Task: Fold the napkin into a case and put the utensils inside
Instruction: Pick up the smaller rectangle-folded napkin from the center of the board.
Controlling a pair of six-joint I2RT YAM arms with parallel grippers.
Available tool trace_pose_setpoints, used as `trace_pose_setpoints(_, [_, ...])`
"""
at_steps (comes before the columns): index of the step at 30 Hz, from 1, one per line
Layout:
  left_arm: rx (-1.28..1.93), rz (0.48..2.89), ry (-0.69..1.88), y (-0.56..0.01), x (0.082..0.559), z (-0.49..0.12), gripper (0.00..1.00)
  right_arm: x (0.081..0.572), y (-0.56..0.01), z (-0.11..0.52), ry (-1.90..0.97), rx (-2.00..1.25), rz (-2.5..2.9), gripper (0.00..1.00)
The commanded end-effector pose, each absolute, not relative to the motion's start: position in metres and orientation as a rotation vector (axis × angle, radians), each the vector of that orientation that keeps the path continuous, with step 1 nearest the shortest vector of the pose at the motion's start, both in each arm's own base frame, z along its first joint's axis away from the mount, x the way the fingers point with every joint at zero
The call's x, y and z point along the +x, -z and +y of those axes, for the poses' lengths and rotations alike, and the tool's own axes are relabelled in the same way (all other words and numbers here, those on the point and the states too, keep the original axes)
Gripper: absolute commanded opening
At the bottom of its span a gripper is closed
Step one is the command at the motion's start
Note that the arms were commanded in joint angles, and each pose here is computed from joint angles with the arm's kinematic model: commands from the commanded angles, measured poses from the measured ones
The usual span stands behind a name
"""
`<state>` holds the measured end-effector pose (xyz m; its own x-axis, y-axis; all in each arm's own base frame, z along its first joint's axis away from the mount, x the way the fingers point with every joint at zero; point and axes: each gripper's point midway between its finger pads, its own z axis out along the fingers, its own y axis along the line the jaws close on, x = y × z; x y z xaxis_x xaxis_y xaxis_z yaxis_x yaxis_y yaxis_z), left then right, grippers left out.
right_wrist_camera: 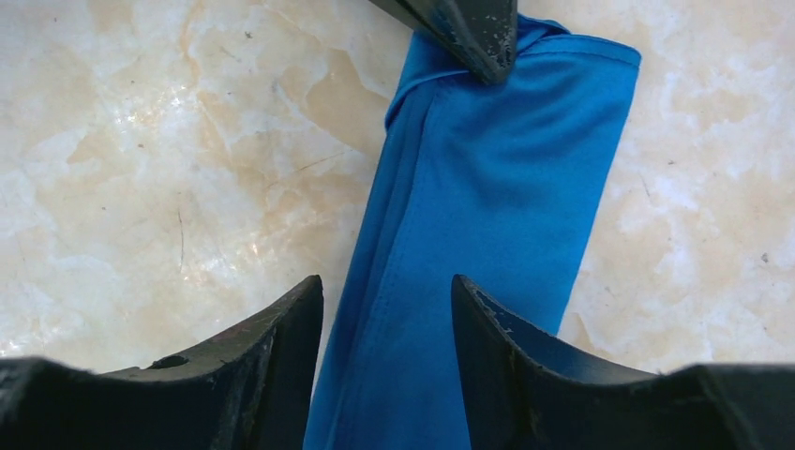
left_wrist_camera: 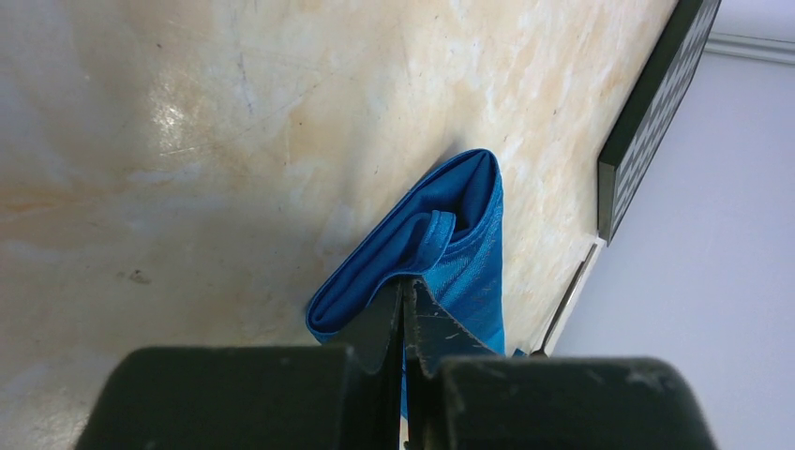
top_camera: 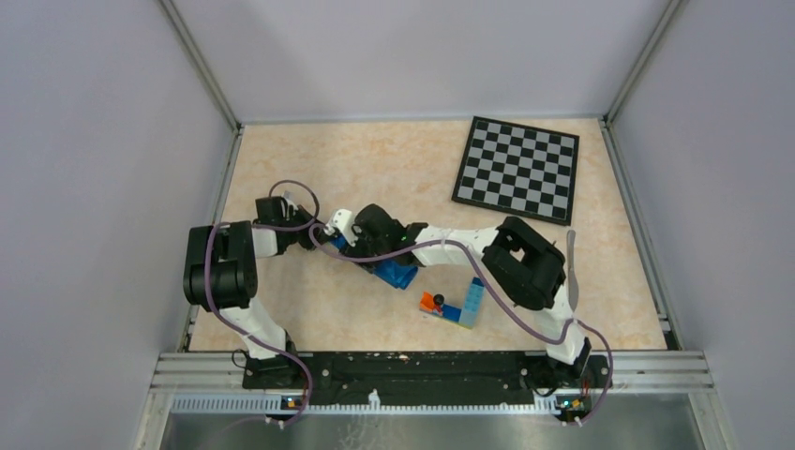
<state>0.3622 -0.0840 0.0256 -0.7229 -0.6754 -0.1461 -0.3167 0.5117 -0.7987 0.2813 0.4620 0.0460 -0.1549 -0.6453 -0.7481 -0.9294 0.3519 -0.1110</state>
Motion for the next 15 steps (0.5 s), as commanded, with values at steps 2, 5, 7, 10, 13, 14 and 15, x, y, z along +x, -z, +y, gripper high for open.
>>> trace_pose_setpoints(2, [-0.893,2.399,0.934,0.006,0.352,-0.070,0.00,0.285,-0.044,0.466,-0.432,-1.355,1.880,0.53])
trace_pose_setpoints(5, [-0.889,2.395,0.936,0.004,0.353,-0.070,0.00,0.286,-0.033,0.458,-0.392,-1.339,1.901,0.56])
trace_pose_setpoints(7, [-0.888,2.393,0.938,0.003,0.354,-0.070,0.00,0.286,-0.025,0.455,-0.363,-1.334,1.914,0.56])
trace_pose_setpoints(10, [-0.881,2.390,0.937,0.002,0.355,-0.070,0.00,0.294,-0.014,0.448,-0.249,-1.298,1.937,0.51])
trace_pose_setpoints(13, [-0.878,2.386,0.927,-0.001,0.357,-0.069,0.00,0.292,-0.006,0.448,-0.158,-1.304,1.908,0.47])
trace_pose_setpoints(14, [-0.878,2.385,0.926,-0.002,0.357,-0.068,0.00,0.290,-0.003,0.449,-0.146,-1.308,1.902,0.46])
trace_pose_setpoints(15, [-0.875,2.383,0.928,-0.003,0.358,-0.069,0.00,0.287,0.001,0.451,-0.156,-1.313,1.911,0.43])
